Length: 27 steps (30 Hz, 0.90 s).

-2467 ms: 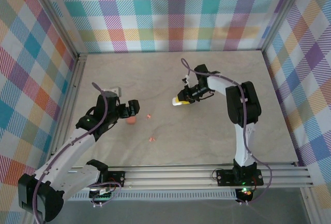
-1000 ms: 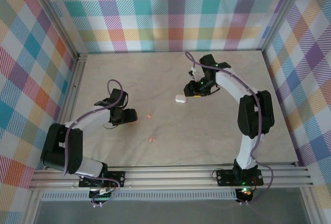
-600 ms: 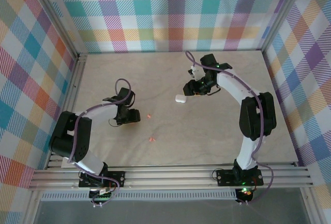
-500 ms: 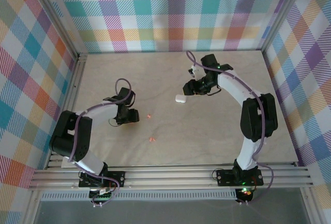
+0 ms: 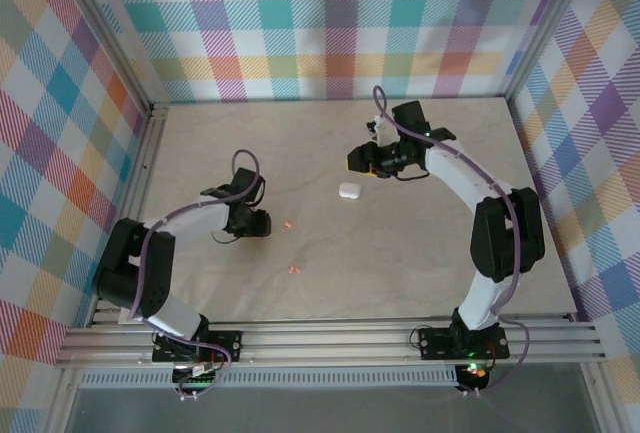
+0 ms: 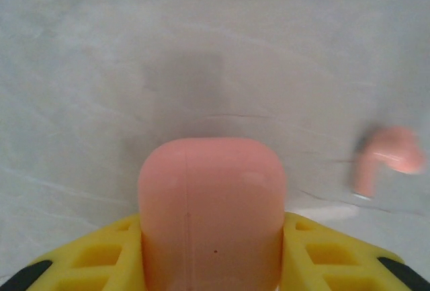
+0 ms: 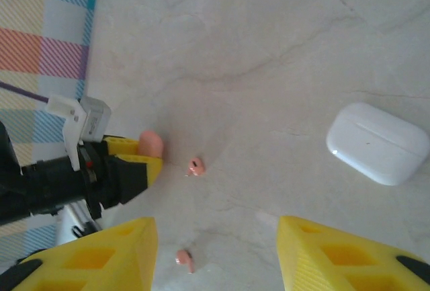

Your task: Insert wireless bluetooth earbuds into charging case

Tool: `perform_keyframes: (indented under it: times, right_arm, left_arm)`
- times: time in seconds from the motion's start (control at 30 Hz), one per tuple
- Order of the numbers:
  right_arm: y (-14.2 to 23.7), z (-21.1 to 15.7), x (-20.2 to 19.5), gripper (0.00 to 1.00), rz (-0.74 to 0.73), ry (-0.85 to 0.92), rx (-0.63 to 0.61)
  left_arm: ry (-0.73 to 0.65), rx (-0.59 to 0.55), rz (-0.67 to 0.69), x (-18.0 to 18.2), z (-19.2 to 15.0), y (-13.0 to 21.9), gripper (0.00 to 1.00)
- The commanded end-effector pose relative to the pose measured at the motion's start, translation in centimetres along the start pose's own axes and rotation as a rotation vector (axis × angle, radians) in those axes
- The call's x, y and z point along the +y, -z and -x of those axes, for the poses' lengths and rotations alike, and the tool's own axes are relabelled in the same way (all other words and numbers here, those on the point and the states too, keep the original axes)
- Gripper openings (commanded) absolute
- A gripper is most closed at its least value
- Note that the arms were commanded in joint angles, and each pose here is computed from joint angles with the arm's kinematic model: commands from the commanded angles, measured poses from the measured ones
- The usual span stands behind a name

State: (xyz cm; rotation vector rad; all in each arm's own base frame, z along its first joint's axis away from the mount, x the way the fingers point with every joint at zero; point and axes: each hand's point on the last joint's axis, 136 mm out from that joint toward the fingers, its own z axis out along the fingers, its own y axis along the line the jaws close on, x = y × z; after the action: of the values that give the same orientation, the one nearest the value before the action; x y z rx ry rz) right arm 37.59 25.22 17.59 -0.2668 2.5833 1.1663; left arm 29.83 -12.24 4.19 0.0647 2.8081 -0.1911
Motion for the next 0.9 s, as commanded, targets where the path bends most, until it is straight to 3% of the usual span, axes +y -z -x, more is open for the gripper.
perform_keyframes:
  times: [0.0,0.1,0.23,0.43,0.7,0.87]
  right_arm:
    - [1.1,-0.3,2.9,0.50,0.115,-0.047,0.005]
    - [1.3,-1.2,3.8,0.50,0.173,-0.068,0.033]
    - [1.9,-2.7,5.7,0.51,0.250,-0.065,0.076]
    - [1.2,-5.5,8.2,0.51,0.297,-0.032,0.178]
    - [1.3,-6.9,9.5,0.52,0.365,-0.009,0.244]
    - [2.2,-7.5,10.6,0.53,0.403,0.025,0.253]
  left_arm:
    - [-0.110,-0.101,-0.102,-2.5,1.7,3.0,0.22]
    - [-0.174,-0.157,-0.186,-4.3,2.5,4.8,0.21]
    - [-0.367,-0.243,-0.377,-8.8,2.9,8.0,0.21]
    - [-0.591,-0.309,-0.518,-13.4,3.2,11.7,0.19]
    - [-0.703,-0.469,-0.592,-16.1,4.4,16.6,0.19]
    - [-0.735,-0.469,-0.607,-16.7,4.0,17.3,0.19]
